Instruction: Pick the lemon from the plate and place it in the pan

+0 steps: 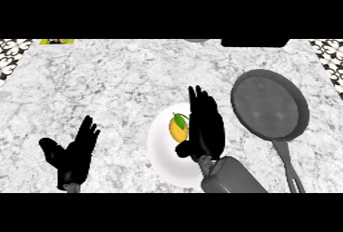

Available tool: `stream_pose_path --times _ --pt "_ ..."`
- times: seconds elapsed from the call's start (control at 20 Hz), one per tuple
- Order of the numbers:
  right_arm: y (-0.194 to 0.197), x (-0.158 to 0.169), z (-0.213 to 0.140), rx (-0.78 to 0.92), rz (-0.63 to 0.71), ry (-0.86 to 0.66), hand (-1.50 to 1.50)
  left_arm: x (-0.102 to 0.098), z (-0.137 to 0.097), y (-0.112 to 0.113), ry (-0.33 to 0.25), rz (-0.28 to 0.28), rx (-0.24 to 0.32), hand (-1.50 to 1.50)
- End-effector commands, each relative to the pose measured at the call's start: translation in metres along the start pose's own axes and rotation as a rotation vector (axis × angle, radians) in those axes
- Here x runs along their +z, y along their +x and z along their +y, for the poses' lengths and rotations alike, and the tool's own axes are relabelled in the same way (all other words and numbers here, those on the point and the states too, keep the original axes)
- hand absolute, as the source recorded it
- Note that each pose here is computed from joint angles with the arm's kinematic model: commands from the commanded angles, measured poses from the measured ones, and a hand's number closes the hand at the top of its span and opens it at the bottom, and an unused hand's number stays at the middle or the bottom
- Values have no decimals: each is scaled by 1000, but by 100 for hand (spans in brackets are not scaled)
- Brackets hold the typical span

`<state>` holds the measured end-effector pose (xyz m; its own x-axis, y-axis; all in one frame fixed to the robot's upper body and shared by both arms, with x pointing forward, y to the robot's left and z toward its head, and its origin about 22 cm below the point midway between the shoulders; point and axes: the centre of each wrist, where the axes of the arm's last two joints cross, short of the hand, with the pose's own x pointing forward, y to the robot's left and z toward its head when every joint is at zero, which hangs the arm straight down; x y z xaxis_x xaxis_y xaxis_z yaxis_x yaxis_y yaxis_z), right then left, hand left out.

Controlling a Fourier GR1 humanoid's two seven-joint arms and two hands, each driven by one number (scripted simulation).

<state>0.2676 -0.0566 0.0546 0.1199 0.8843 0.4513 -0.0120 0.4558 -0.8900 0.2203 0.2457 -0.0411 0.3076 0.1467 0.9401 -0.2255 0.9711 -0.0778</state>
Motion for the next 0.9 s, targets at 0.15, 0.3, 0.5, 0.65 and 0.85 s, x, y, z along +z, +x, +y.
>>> stream_pose_path --times 0.15,0.3,0.5,0.65,0.85 --pt "41 -32 -14 132 56 86 -150 2 -14 -10 19 -5 8 0" --pt "28 -37 -7 186 117 222 -150 12 3 -16 10 6 10 0" --pt "14 -46 7 205 130 372 -150 0 8 -5 -4 1 21 0" --pt "13 -43 4 194 130 386 -150 0 6 -2 25 12 14 0" --pt "20 -22 13 176 106 337 -150 -9 7 -14 24 10 13 0"
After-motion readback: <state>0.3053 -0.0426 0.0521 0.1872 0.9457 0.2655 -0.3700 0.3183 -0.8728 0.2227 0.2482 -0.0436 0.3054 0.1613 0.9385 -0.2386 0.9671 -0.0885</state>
